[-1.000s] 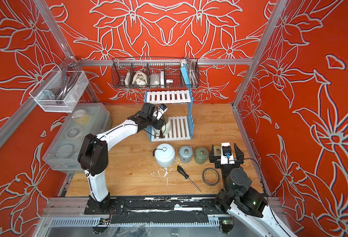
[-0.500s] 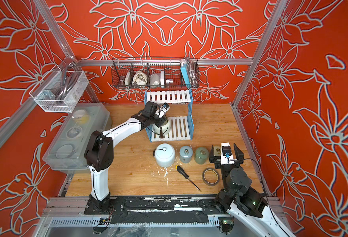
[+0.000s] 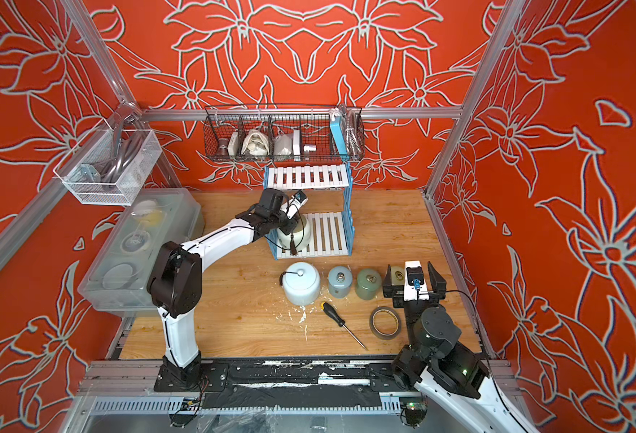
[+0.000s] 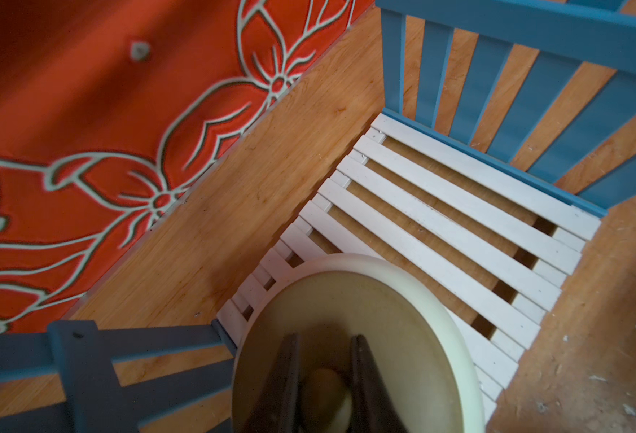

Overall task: Remove the tea canisters from the shelf
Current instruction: Pick up the tea canister from the shelf.

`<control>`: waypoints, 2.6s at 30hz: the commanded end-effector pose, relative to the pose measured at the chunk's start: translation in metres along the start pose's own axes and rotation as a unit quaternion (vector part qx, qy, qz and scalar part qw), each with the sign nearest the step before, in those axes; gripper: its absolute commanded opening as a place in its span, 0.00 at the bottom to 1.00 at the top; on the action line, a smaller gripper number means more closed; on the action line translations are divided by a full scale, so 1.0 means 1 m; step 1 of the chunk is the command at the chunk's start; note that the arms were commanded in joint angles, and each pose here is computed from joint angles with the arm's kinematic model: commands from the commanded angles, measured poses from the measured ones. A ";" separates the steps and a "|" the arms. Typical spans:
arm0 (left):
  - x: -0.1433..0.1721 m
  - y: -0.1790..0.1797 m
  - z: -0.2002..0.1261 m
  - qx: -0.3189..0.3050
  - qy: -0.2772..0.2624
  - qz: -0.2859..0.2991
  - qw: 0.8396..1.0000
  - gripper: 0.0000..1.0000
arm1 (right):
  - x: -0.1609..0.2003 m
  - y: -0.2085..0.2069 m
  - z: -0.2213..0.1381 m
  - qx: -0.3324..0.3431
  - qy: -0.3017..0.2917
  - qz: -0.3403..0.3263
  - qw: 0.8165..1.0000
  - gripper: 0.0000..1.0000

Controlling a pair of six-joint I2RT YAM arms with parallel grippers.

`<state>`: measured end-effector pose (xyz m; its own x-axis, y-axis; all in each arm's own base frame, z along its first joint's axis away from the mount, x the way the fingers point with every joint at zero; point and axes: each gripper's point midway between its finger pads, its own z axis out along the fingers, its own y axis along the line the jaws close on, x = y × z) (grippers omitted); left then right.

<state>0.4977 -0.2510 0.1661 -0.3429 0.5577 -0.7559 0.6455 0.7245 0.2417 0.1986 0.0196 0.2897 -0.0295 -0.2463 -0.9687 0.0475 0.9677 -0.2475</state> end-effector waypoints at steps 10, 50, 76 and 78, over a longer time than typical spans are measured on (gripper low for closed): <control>-0.033 -0.004 -0.030 0.034 -0.028 0.010 0.999 0.00 | 0.001 0.001 0.002 0.001 -0.002 0.005 1.000 0.99; -0.152 -0.013 -0.202 0.063 -0.180 0.051 0.980 0.00 | 0.002 -0.002 0.001 0.005 -0.002 0.010 1.000 0.99; -0.025 -0.023 -0.294 0.035 -0.070 0.056 0.995 0.00 | 0.005 0.003 0.005 0.002 0.005 0.000 1.000 0.99; -0.014 -0.023 -0.293 0.031 -0.063 0.050 0.996 0.00 | 0.005 0.002 0.005 0.003 0.007 0.000 1.000 0.99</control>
<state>0.2839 -0.1589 0.3143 -0.3041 0.6121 -0.7300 0.7536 0.6234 0.2087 0.2006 0.0183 0.2881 -0.0384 -0.2515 -0.9671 0.0543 0.9659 -0.2533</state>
